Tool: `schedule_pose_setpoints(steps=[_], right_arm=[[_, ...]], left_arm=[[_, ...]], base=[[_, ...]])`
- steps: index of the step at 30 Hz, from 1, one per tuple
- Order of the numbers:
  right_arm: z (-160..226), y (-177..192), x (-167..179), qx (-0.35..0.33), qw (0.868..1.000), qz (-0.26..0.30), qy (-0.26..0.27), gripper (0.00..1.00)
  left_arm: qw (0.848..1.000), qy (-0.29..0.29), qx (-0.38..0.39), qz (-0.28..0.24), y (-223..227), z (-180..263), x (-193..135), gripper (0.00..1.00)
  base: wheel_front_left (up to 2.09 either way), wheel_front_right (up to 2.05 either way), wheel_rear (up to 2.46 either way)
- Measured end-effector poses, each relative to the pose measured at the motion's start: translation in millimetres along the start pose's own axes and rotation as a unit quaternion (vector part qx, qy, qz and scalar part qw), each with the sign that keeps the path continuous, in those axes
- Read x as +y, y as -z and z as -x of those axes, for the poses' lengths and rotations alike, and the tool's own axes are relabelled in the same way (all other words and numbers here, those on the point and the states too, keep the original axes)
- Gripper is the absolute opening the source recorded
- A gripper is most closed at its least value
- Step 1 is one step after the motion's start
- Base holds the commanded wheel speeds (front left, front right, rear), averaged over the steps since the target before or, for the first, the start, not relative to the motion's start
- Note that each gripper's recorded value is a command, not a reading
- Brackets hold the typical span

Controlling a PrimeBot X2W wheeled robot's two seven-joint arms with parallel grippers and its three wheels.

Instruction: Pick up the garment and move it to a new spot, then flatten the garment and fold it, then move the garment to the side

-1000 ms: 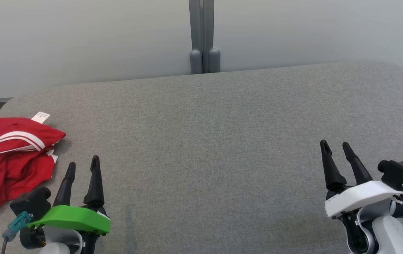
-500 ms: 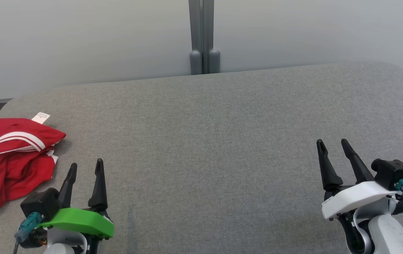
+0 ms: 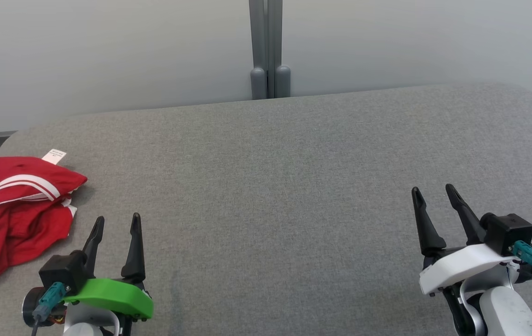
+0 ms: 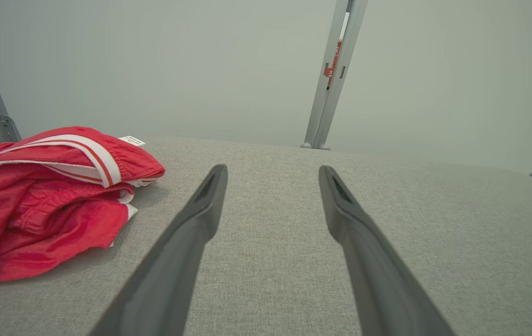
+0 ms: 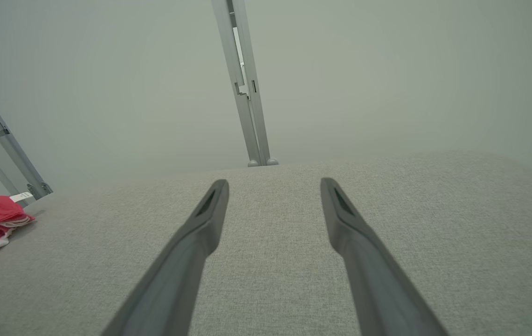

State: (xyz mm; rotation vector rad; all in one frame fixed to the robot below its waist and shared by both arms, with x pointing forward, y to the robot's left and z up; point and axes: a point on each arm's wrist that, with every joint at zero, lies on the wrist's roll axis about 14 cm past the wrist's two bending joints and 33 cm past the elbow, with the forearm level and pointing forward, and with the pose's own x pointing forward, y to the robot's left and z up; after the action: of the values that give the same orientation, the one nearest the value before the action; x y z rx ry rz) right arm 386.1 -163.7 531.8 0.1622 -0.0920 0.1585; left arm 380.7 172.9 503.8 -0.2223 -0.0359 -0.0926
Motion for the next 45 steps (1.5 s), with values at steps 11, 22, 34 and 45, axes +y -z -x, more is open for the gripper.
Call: schedule_pose_setpoints(steps=[11,22,34,45], right_arm=[[2,3,3,0.000,1.000,0.026,-0.005,1.00],[2,3,6,-0.004,0.999,0.048,-0.010,1.00],[1,5,8,-0.004,0.999,0.048,-0.012,1.00],[-16,10,42,-0.006,0.998,0.027,-0.056,1.00]], left_arm=[[1.000,0.004,0.000,-0.022,3,1,-1,1.00],[0.999,0.010,-0.003,-0.051,3,2,-2,1.00],[0.999,0.004,-0.003,-0.052,3,3,1,1.00],[0.998,-0.038,-0.018,-0.048,-9,13,27,1.00]], base=[[0.00,0.00,0.00],[0.00,0.00,0.00],[0.00,0.00,0.00],[0.00,0.00,0.00]])
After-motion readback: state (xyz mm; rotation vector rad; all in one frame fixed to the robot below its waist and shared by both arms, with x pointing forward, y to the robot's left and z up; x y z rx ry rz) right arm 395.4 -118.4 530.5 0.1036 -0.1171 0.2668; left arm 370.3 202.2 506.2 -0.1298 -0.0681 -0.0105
